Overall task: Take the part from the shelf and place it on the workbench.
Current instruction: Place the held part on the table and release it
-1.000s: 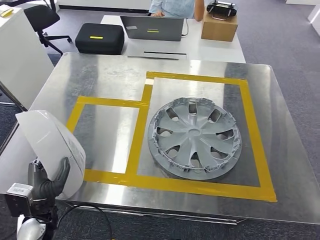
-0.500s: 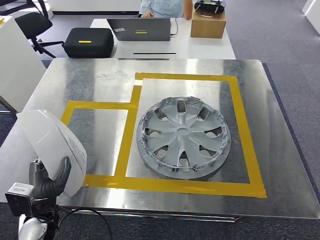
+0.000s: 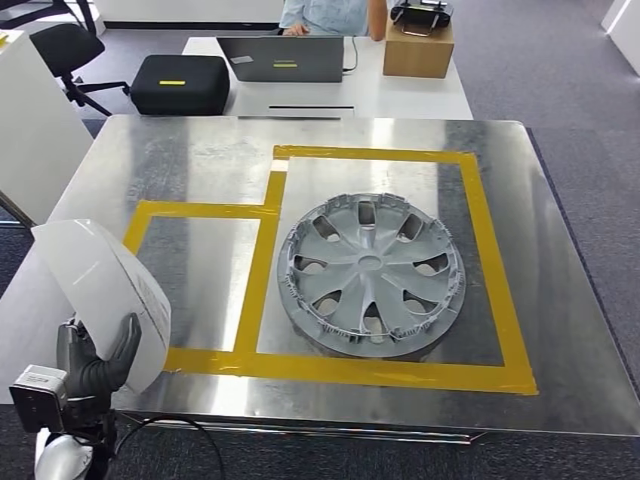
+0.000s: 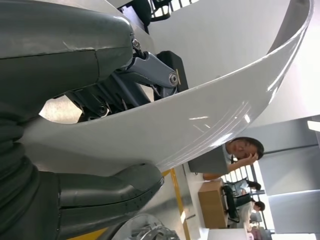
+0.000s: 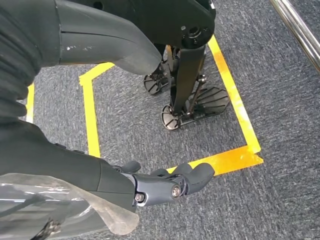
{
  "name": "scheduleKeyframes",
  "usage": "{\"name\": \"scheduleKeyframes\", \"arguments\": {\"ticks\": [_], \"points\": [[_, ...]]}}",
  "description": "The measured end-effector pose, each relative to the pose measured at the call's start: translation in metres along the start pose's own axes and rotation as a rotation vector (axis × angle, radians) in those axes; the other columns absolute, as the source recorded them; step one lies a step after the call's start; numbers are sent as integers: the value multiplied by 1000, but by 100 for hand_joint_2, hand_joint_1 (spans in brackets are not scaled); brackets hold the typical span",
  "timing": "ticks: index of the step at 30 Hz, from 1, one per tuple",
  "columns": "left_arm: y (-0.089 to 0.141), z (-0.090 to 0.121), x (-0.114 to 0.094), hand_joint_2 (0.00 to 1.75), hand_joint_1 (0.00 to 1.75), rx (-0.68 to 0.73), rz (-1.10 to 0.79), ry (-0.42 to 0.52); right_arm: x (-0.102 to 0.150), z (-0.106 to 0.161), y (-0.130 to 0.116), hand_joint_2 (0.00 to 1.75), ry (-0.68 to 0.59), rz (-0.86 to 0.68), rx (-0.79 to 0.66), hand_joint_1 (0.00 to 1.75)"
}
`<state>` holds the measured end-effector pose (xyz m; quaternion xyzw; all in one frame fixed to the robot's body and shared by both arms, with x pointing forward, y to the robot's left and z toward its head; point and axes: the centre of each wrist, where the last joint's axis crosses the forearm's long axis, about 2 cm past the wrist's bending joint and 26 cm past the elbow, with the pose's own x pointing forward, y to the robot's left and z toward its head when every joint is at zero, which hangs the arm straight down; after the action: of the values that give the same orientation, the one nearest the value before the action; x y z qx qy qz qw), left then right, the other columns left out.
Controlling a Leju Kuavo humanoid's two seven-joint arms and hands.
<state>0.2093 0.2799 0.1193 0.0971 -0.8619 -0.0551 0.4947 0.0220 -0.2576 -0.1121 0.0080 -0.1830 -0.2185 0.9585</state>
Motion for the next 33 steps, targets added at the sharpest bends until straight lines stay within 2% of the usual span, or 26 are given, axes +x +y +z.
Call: {"name": "scheduleKeyframes", "arguments": {"ticks": [33], "points": [[0,0,0,175,175,0,0,0,0,0,0,175,0,0,0,0]]}}
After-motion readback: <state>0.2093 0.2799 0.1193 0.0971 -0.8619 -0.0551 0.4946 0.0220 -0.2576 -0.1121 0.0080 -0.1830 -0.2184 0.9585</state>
